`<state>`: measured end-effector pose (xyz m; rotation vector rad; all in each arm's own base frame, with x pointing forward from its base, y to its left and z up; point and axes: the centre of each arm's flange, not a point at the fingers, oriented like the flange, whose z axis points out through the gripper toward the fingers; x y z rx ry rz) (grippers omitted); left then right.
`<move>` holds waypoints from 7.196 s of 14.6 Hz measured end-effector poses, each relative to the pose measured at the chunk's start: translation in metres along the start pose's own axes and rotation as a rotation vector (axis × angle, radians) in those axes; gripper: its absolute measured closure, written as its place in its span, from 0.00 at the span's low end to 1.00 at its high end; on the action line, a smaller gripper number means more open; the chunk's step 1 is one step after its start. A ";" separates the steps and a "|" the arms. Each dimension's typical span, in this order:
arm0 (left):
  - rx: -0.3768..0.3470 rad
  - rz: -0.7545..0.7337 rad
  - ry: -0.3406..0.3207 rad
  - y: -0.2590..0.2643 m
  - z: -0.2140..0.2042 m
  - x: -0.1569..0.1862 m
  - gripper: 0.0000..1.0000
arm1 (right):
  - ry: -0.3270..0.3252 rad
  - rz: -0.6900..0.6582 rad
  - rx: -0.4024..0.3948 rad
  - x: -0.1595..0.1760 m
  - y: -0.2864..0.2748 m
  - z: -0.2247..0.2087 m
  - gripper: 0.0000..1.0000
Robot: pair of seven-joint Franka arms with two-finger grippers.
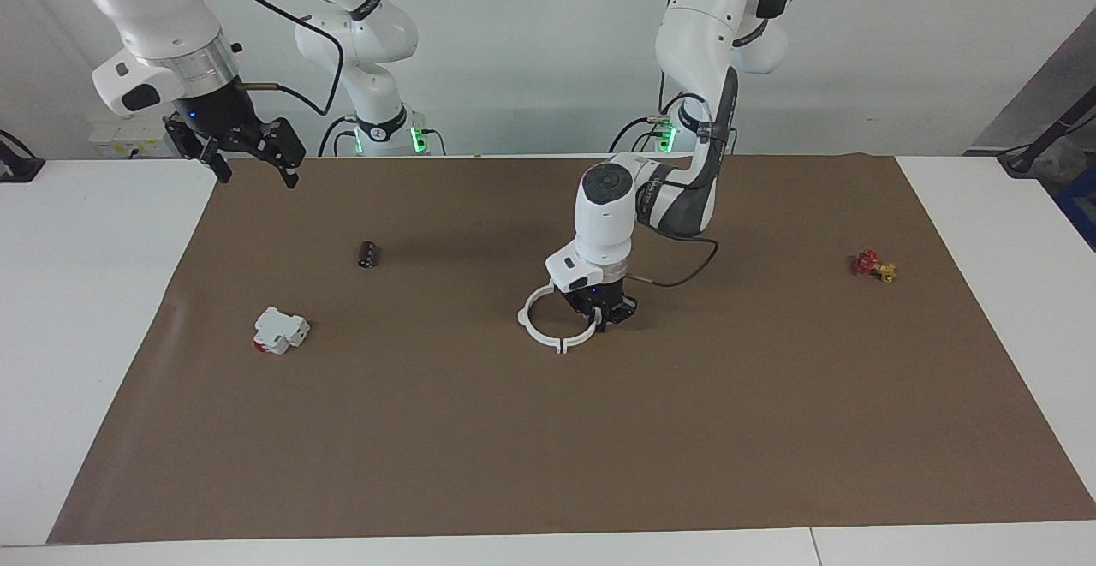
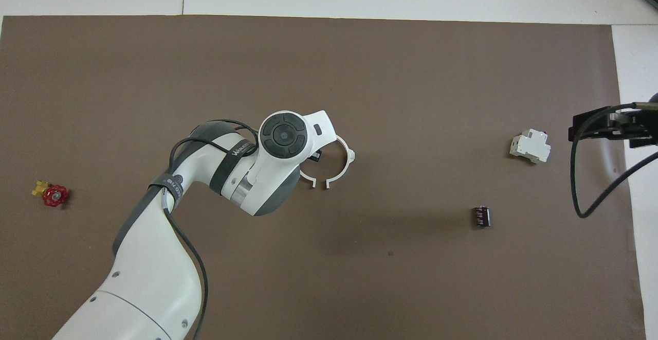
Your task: Assemble drain pipe with both arms
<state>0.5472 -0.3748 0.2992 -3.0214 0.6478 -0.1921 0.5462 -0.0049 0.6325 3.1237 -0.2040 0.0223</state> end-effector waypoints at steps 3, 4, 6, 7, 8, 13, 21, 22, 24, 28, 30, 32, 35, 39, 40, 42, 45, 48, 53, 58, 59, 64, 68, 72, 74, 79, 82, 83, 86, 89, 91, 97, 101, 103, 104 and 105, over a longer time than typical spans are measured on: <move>-0.006 -0.011 0.018 0.001 0.001 0.000 0.80 | 0.000 0.000 0.000 0.000 0.000 0.000 0.00; -0.008 -0.011 0.023 0.001 0.001 -0.001 0.80 | 0.000 0.000 0.000 0.000 0.000 0.000 0.00; -0.011 -0.010 0.032 0.001 0.002 -0.002 0.80 | 0.000 0.000 0.000 0.000 0.000 0.000 0.00; -0.013 -0.008 0.035 0.002 0.001 -0.003 0.80 | 0.000 0.000 0.000 0.000 0.000 0.000 0.00; -0.014 -0.007 0.037 0.004 0.001 -0.004 0.80 | 0.000 0.000 0.000 0.000 0.000 0.000 0.00; -0.017 -0.018 0.039 0.009 0.001 -0.006 0.80 | 0.000 0.000 0.000 0.000 0.000 0.000 0.00; -0.020 -0.062 0.042 0.014 0.001 -0.009 0.80 | 0.000 0.000 0.000 0.000 0.000 0.000 0.00; -0.020 -0.064 0.042 0.015 0.001 -0.010 0.80 | 0.000 0.000 0.000 0.000 0.000 0.000 0.00; -0.021 -0.074 0.043 0.016 0.001 -0.010 0.80 | 0.000 0.000 0.000 0.000 0.000 0.000 0.00; -0.026 -0.084 0.051 0.018 0.001 -0.011 0.80 | 0.000 0.000 0.000 0.000 0.000 0.000 0.00; -0.026 -0.085 0.053 0.018 0.001 -0.011 0.80 | 0.000 0.000 0.000 0.000 0.000 0.000 0.00; -0.027 -0.085 0.055 0.018 0.001 -0.011 0.80 | 0.000 0.000 0.000 0.000 0.000 0.000 0.00; -0.028 -0.086 0.058 0.018 0.001 -0.012 0.80 | 0.000 0.000 0.000 0.000 0.000 0.000 0.00; -0.029 -0.086 0.060 0.018 0.001 -0.012 0.80 | 0.000 0.000 0.000 0.000 0.000 0.000 0.00; -0.030 -0.085 0.062 0.018 0.001 -0.012 0.80 | 0.000 0.000 0.000 0.000 0.000 0.000 0.00; -0.035 -0.085 0.075 0.019 0.001 -0.011 0.80 | 0.000 0.000 0.000 0.000 0.000 0.000 0.00; -0.038 -0.085 0.084 0.019 0.001 -0.011 0.80 | 0.000 0.000 0.000 0.000 0.000 0.000 0.00; -0.040 -0.085 0.089 0.019 0.001 -0.011 0.80 | 0.000 0.000 0.000 0.000 0.000 0.000 0.00; -0.041 -0.085 0.092 0.019 0.001 -0.011 0.74 | 0.000 0.000 0.000 0.000 0.000 0.000 0.00; -0.046 -0.086 0.105 0.019 0.000 -0.009 0.18 | 0.000 0.000 0.000 0.000 0.000 0.000 0.00; -0.046 -0.088 0.105 0.019 0.000 -0.009 0.07 | 0.000 0.000 0.000 0.000 0.000 0.000 0.00; -0.033 -0.101 0.089 0.015 -0.015 -0.004 0.00 | 0.000 0.000 0.000 0.000 0.000 0.000 0.00; 0.016 -0.146 0.001 -0.017 -0.062 -0.012 0.00 | 0.000 0.000 0.000 0.000 0.000 0.000 0.00; 0.070 -0.228 -0.127 -0.070 -0.101 -0.030 0.00 | 0.000 0.000 0.000 0.000 0.000 0.000 0.00; 0.086 -0.314 -0.172 -0.124 -0.102 -0.035 0.00 | 0.000 0.000 0.000 0.000 0.000 0.000 0.00; 0.047 -0.365 -0.204 -0.248 -0.128 -0.057 0.00 | 0.000 0.000 0.000 0.000 0.000 0.000 0.00; -0.015 -0.372 -0.185 -0.288 -0.157 -0.074 0.00 | 0.000 0.000 0.000 0.000 0.000 0.000 0.00; -0.027 -0.384 -0.171 -0.301 -0.168 -0.080 0.00 | 0.000 0.000 0.000 0.000 0.000 0.000 0.00; -0.045 -0.363 -0.115 -0.337 -0.207 -0.100 0.00 | 0.000 0.000 0.000 0.000 0.000 0.000 0.00; -0.042 -0.329 -0.080 -0.367 -0.269 -0.114 0.00 | 0.000 0.000 0.000 0.000 0.000 0.000 0.00; -0.038 -0.301 -0.065 -0.373 -0.309 -0.115 0.00 | 0.000 0.000 0.000 0.000 0.000 0.000 0.00; -0.047 -0.297 -0.096 -0.373 -0.341 -0.121 0.00 | 0.000 0.000 0.000 0.000 0.000 0.000 0.00; -0.061 -0.302 -0.143 -0.373 -0.320 -0.126 0.00 | 0.000 0.000 0.000 0.000 0.000 0.000 0.00; -0.062 -0.303 -0.149 -0.374 -0.318 -0.127 0.00 | 0.000 0.000 0.000 0.000 0.000 0.000 0.00; -0.063 -0.303 -0.149 -0.373 -0.318 -0.128 0.00 | 0.000 0.000 0.000 0.000 0.000 0.000 0.00; -0.063 -0.303 -0.149 -0.373 -0.318 -0.128 0.00 | 0.000 0.000 0.000 0.000 0.000 0.000 0.00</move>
